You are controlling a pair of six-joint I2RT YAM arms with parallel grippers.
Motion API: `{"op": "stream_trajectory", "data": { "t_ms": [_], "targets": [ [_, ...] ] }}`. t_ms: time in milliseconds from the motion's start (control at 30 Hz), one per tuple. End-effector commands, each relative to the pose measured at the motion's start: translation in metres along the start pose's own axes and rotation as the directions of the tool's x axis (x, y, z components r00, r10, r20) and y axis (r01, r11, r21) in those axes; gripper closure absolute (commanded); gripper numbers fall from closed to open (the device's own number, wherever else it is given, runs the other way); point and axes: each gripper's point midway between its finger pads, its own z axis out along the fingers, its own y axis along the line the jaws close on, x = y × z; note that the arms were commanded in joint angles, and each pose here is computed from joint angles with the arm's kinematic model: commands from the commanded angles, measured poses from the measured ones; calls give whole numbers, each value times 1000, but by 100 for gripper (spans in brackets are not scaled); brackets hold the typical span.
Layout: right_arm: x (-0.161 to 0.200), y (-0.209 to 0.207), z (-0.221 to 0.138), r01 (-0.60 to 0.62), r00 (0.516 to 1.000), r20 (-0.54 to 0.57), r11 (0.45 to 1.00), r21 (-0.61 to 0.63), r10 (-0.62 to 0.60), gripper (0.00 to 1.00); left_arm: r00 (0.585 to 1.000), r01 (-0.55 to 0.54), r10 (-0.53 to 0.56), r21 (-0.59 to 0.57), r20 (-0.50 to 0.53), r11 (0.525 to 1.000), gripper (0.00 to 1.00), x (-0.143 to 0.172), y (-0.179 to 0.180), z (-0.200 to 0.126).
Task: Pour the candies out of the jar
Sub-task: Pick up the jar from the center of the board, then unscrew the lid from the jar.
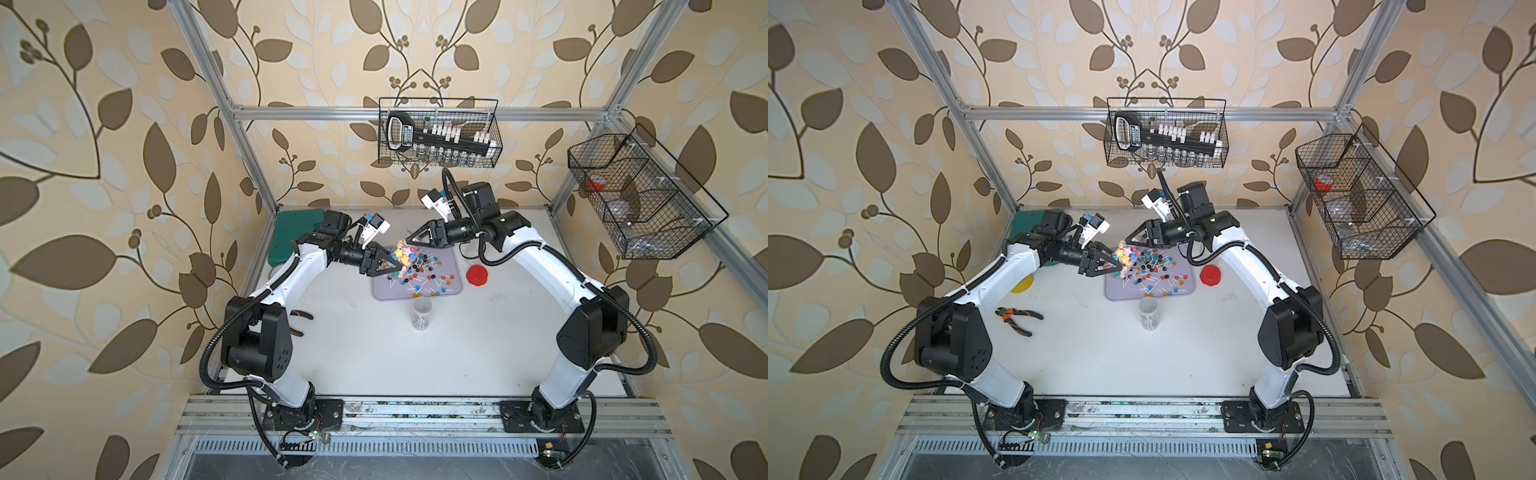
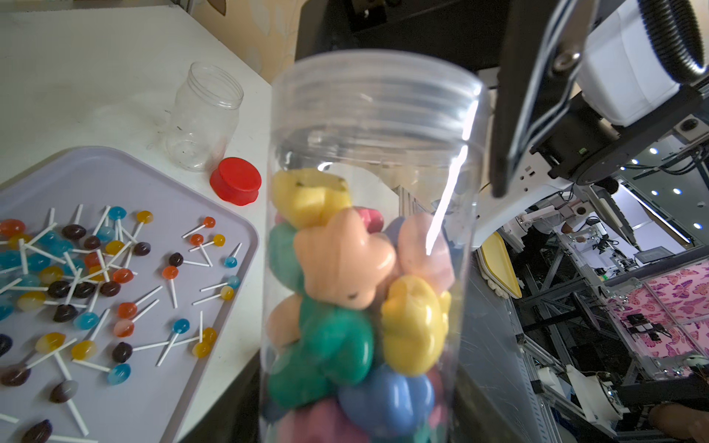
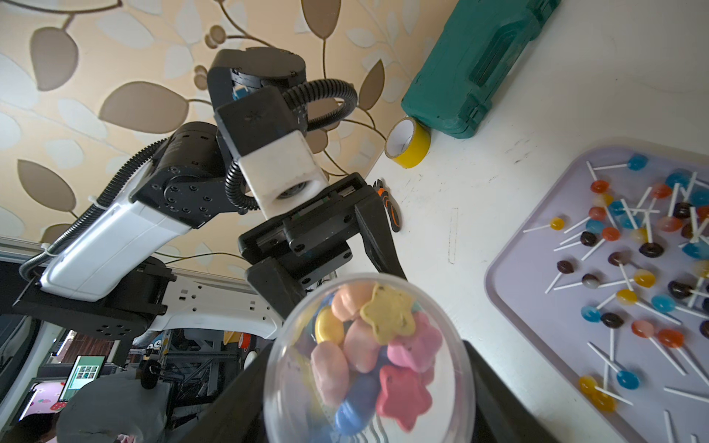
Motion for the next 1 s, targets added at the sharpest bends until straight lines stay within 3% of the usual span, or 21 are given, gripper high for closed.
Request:
{"op": "stream_trajectory", "data": {
  "t_ms": [0,267,467,667,967],
  "targets": [
    [-8,6,-3,25,1000,16,999,-25,-25,23,999,-51,51,-42,13,998,39,-14,-7,-6],
    [-12,0,-8,19,999,33,1000,-5,-19,19,998,-55,55,-82,6,995,38,-14,-1,-7],
    [-23,-16,-33,-20,997,80,999,39,17,18,997,-80,72,-271,-37,959,38,-8,26,-14],
    [-23,-42,-51,-111,991,83,990,89,103,15,988,-156,130,-456,-89,876,38,-5,44,-25],
    [-4,-64,-30,-213,977,-13,974,70,215,8,941,-336,227,-613,-252,715,37,7,47,-29]
  ]
}}
